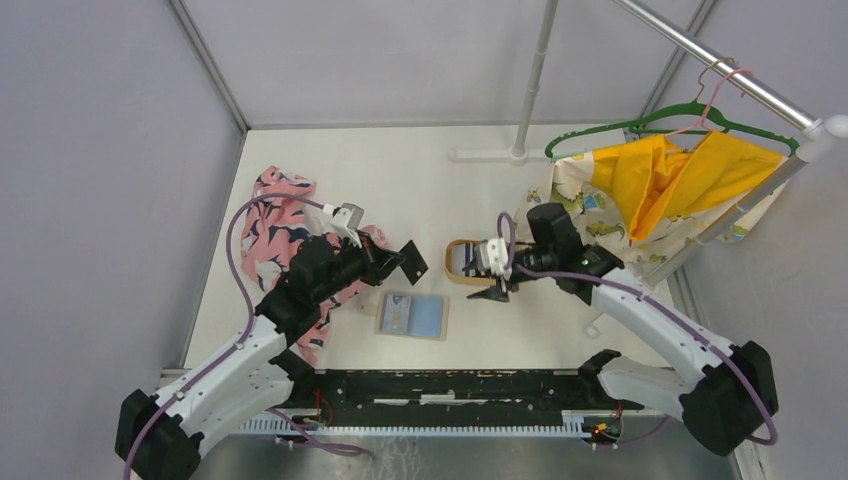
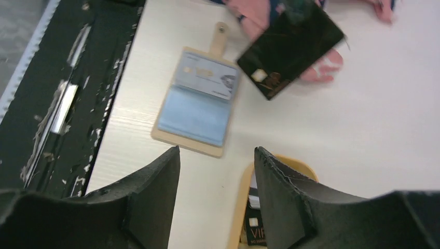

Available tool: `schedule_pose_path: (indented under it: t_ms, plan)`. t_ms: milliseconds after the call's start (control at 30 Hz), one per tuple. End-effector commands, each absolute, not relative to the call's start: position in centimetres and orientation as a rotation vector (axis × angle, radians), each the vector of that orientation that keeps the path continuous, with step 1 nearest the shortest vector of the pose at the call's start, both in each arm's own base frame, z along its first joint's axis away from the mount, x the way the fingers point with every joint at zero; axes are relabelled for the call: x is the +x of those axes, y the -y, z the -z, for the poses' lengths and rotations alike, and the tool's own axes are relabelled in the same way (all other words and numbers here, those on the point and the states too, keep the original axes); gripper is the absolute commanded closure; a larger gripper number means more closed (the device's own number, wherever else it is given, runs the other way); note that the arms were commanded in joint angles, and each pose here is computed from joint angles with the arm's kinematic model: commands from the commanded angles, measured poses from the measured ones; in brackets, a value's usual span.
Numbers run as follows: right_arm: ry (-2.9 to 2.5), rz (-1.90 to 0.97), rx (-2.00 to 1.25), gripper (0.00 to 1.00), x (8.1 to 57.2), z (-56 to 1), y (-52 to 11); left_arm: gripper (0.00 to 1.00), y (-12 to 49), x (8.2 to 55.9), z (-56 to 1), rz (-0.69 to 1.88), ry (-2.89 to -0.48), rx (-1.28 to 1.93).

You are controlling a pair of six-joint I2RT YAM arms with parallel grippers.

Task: Put the credit cards into the card holder
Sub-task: Insert the credit card into the card holder.

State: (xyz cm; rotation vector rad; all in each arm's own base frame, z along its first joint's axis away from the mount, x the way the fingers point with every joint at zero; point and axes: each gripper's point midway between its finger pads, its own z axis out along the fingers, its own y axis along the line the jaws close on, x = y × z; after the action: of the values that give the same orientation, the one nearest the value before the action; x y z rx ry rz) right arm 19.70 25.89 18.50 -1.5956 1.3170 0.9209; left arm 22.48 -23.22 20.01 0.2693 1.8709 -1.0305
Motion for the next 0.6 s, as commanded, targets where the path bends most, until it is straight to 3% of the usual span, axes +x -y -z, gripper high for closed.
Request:
schedule_pose_path:
  t_ms: [0, 133, 233, 367, 567]
  plan:
    - [-0.949, -0.777, -1.882, 0.4, 15.3, -15.4, -27.2, 0.98, 18.9, 23.7, -17.5, 0.76, -2.011, 0.069]
    - [-0.851, -0.744, -2.14, 0.63, 11.9, -11.4, -30.3, 0.98, 17.7, 23.9, -17.8, 0.7, -2.009, 0.02]
    - [-0.87, -0.603, -2.29, 0.73, 10.4, -8.3, -32.9, 0.98, 17.3, 23.8, -18.1, 0.693, -1.996, -0.002]
    - [-0.964, -0.512, -2.349, 0.8, 9.9, -6.2, -34.5, 0.98, 16.6, 23.5, -17.8, 0.67, -1.997, -0.029]
    - [-1.073, -0.404, -2.352, 0.81, 11.3, -3.8, -33.9, 0.98, 16.6, 23.4, -17.7, 0.678, -1.992, -0.03]
